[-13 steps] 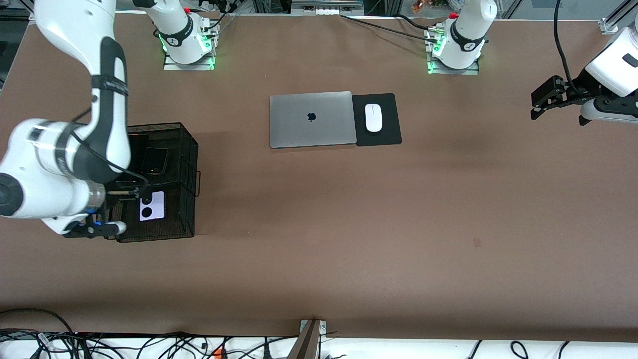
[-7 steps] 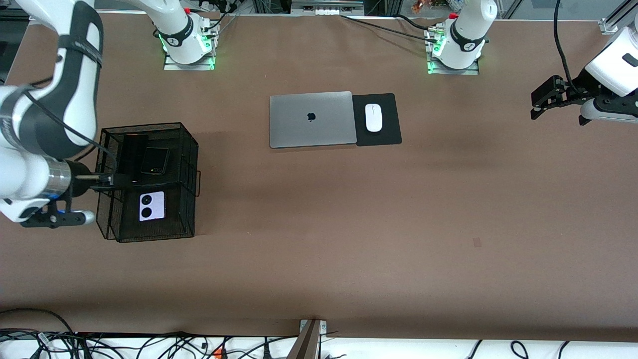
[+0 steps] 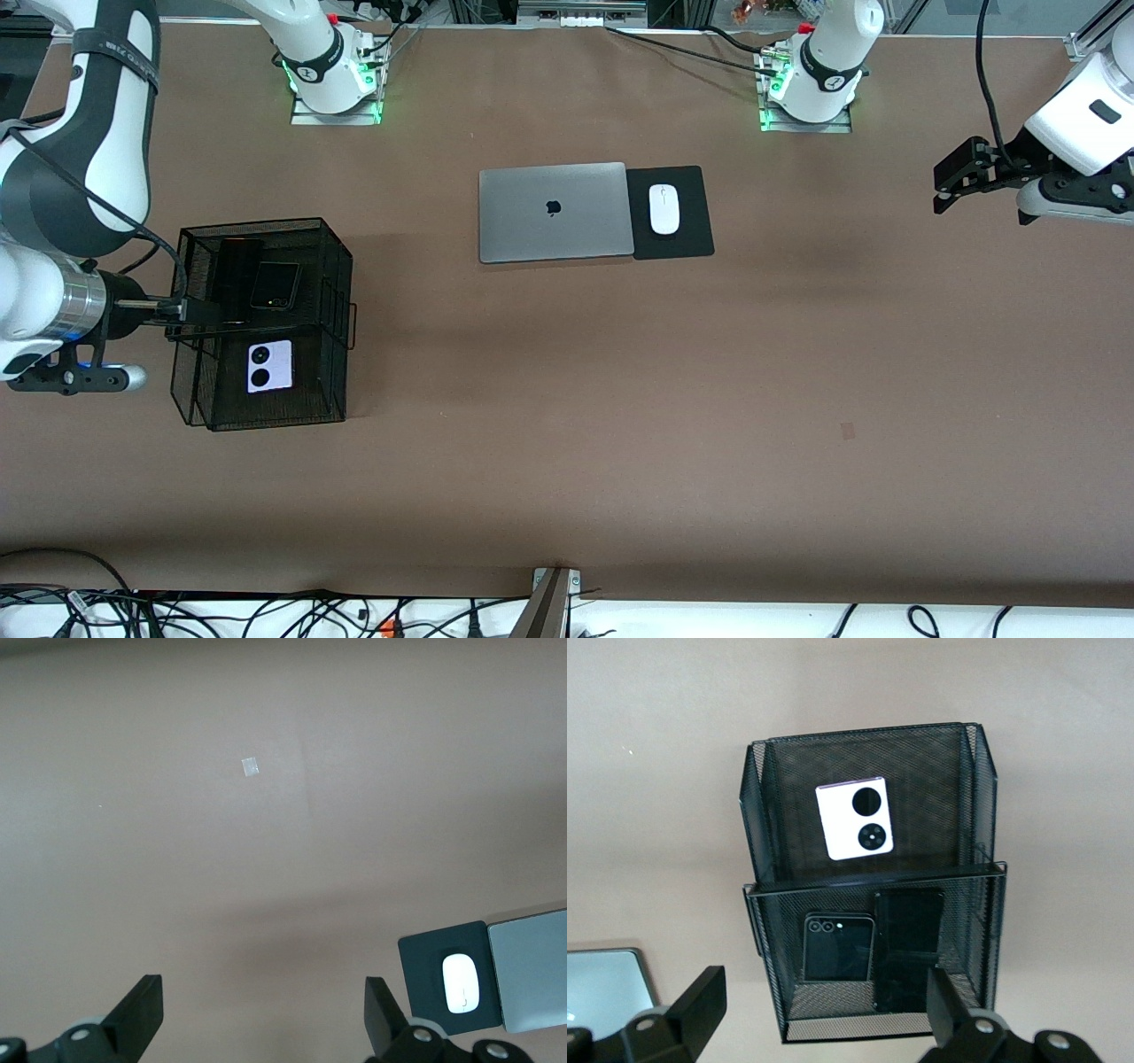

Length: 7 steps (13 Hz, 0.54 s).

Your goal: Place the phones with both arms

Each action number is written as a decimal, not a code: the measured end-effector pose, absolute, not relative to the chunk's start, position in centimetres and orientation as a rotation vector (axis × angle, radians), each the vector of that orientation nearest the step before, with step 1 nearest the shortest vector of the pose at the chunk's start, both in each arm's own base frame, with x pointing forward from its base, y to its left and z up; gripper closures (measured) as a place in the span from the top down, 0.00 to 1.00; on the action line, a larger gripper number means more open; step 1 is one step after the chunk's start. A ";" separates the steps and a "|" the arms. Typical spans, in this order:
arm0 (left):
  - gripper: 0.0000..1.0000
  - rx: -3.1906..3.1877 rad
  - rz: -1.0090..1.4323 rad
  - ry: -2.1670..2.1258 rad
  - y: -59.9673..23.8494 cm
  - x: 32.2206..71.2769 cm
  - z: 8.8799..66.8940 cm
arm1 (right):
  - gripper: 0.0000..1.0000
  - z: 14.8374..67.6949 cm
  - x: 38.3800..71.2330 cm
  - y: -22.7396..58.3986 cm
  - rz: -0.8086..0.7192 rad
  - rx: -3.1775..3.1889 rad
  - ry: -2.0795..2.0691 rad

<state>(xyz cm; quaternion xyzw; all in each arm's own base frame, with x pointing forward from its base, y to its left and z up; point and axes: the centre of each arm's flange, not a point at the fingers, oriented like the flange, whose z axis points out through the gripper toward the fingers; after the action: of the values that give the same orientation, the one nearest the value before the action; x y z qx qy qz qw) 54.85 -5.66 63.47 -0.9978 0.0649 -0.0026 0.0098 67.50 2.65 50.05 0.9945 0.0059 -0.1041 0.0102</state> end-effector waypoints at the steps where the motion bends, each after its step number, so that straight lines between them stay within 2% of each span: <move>1: 1.00 -3.116 -0.001 0.203 -5.7 55.0 63.2 | 1.00 50.7 67.3 2.3 -0.317 3.099 0.042; 4: 1.00 -3.118 0.023 0.204 -5.7 55.4 62.4 | 1.00 53.6 66.2 0.2 -0.266 3.117 0.051; 7: 1.00 -3.118 0.023 0.204 -5.7 55.5 62.3 | 1.00 52.0 65.1 -1.8 -0.190 3.137 0.011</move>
<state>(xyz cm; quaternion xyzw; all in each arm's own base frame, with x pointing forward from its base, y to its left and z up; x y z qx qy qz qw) 55.54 -5.68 62.30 -0.9978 0.0653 0.0075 0.0083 65.14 -1.84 52.02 0.9982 0.0036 -0.0604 -0.0005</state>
